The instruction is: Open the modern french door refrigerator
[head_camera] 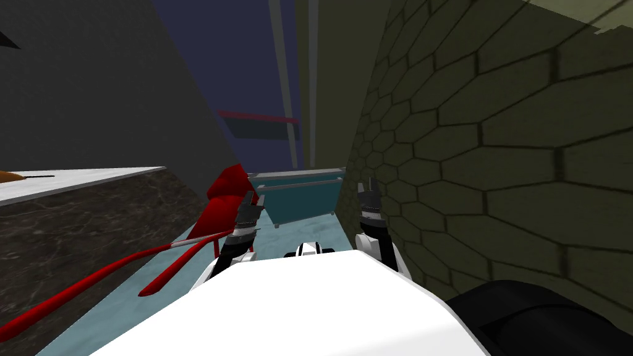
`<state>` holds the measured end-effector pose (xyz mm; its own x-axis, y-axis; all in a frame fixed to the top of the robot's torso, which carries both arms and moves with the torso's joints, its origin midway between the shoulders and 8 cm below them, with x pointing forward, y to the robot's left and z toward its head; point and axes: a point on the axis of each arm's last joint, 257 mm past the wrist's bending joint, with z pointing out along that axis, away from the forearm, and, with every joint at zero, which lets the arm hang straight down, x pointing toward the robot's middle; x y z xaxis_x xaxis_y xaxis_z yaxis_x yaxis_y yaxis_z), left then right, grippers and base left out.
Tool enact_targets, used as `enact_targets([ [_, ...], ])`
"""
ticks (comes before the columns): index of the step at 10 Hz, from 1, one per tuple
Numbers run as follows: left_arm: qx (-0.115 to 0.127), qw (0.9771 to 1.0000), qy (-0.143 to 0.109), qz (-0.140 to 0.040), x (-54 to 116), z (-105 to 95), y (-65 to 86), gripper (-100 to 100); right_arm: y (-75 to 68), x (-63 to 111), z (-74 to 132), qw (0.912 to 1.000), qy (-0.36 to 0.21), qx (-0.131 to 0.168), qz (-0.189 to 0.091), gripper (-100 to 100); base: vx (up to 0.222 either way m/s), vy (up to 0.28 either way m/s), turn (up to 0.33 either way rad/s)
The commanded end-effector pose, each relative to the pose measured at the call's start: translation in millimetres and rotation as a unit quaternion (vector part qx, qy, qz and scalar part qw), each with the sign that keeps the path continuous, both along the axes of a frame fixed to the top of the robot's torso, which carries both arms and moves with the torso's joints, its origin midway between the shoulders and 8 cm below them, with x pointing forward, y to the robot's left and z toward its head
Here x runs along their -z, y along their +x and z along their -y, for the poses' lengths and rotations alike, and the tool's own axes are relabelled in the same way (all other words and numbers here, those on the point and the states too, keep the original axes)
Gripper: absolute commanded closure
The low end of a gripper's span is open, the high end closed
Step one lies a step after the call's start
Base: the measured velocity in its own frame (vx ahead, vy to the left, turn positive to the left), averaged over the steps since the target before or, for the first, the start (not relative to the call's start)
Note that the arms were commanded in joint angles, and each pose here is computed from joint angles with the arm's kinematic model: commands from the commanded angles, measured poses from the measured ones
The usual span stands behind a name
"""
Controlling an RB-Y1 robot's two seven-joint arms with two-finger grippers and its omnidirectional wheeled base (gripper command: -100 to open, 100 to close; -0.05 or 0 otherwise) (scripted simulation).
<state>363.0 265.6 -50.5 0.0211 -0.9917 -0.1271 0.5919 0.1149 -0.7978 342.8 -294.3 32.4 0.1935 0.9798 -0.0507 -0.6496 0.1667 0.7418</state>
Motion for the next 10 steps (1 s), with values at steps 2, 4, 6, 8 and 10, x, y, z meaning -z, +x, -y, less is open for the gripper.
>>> enact_targets([
  [2, -0.003, 0.9999, 0.010, -0.005, 23.5, -4.9, -0.8, -100, 0.0, 0.0, 0.0, 1.0000, 0.000, 0.000, 0.000, 0, 0.109, -0.021, -0.002],
  [4, -0.005, 0.9998, 0.018, -0.006, 38.4, -9.1, -2.2, -100, 0.0, 0.0, 0.0, 1.0000, 0.000, 0.000, 0.000, 0, 0.102, -0.013, -0.005],
  [6, -0.006, 0.9997, 0.022, -0.012, 50.4, -12.3, -2.4, -100, 0.0, 0.0, 0.0, 1.0000, 0.000, 0.000, 0.000, 0, 0.112, -0.016, -0.001],
  [8, -0.009, 0.9994, 0.029, -0.014, 66.6, -17.4, -5.3, -100, 0.0, 0.0, 0.0, 1.0000, 0.000, 0.000, 0.000, 0, 0.110, -0.019, -0.005],
  [10, -0.012, 0.9992, 0.032, -0.019, 78.4, -20.9, -6.7, -100, 0.0, 0.0, 0.0, 1.0000, 0.000, 0.000, 0.000, 0, 0.097, -0.006, -0.002],
])
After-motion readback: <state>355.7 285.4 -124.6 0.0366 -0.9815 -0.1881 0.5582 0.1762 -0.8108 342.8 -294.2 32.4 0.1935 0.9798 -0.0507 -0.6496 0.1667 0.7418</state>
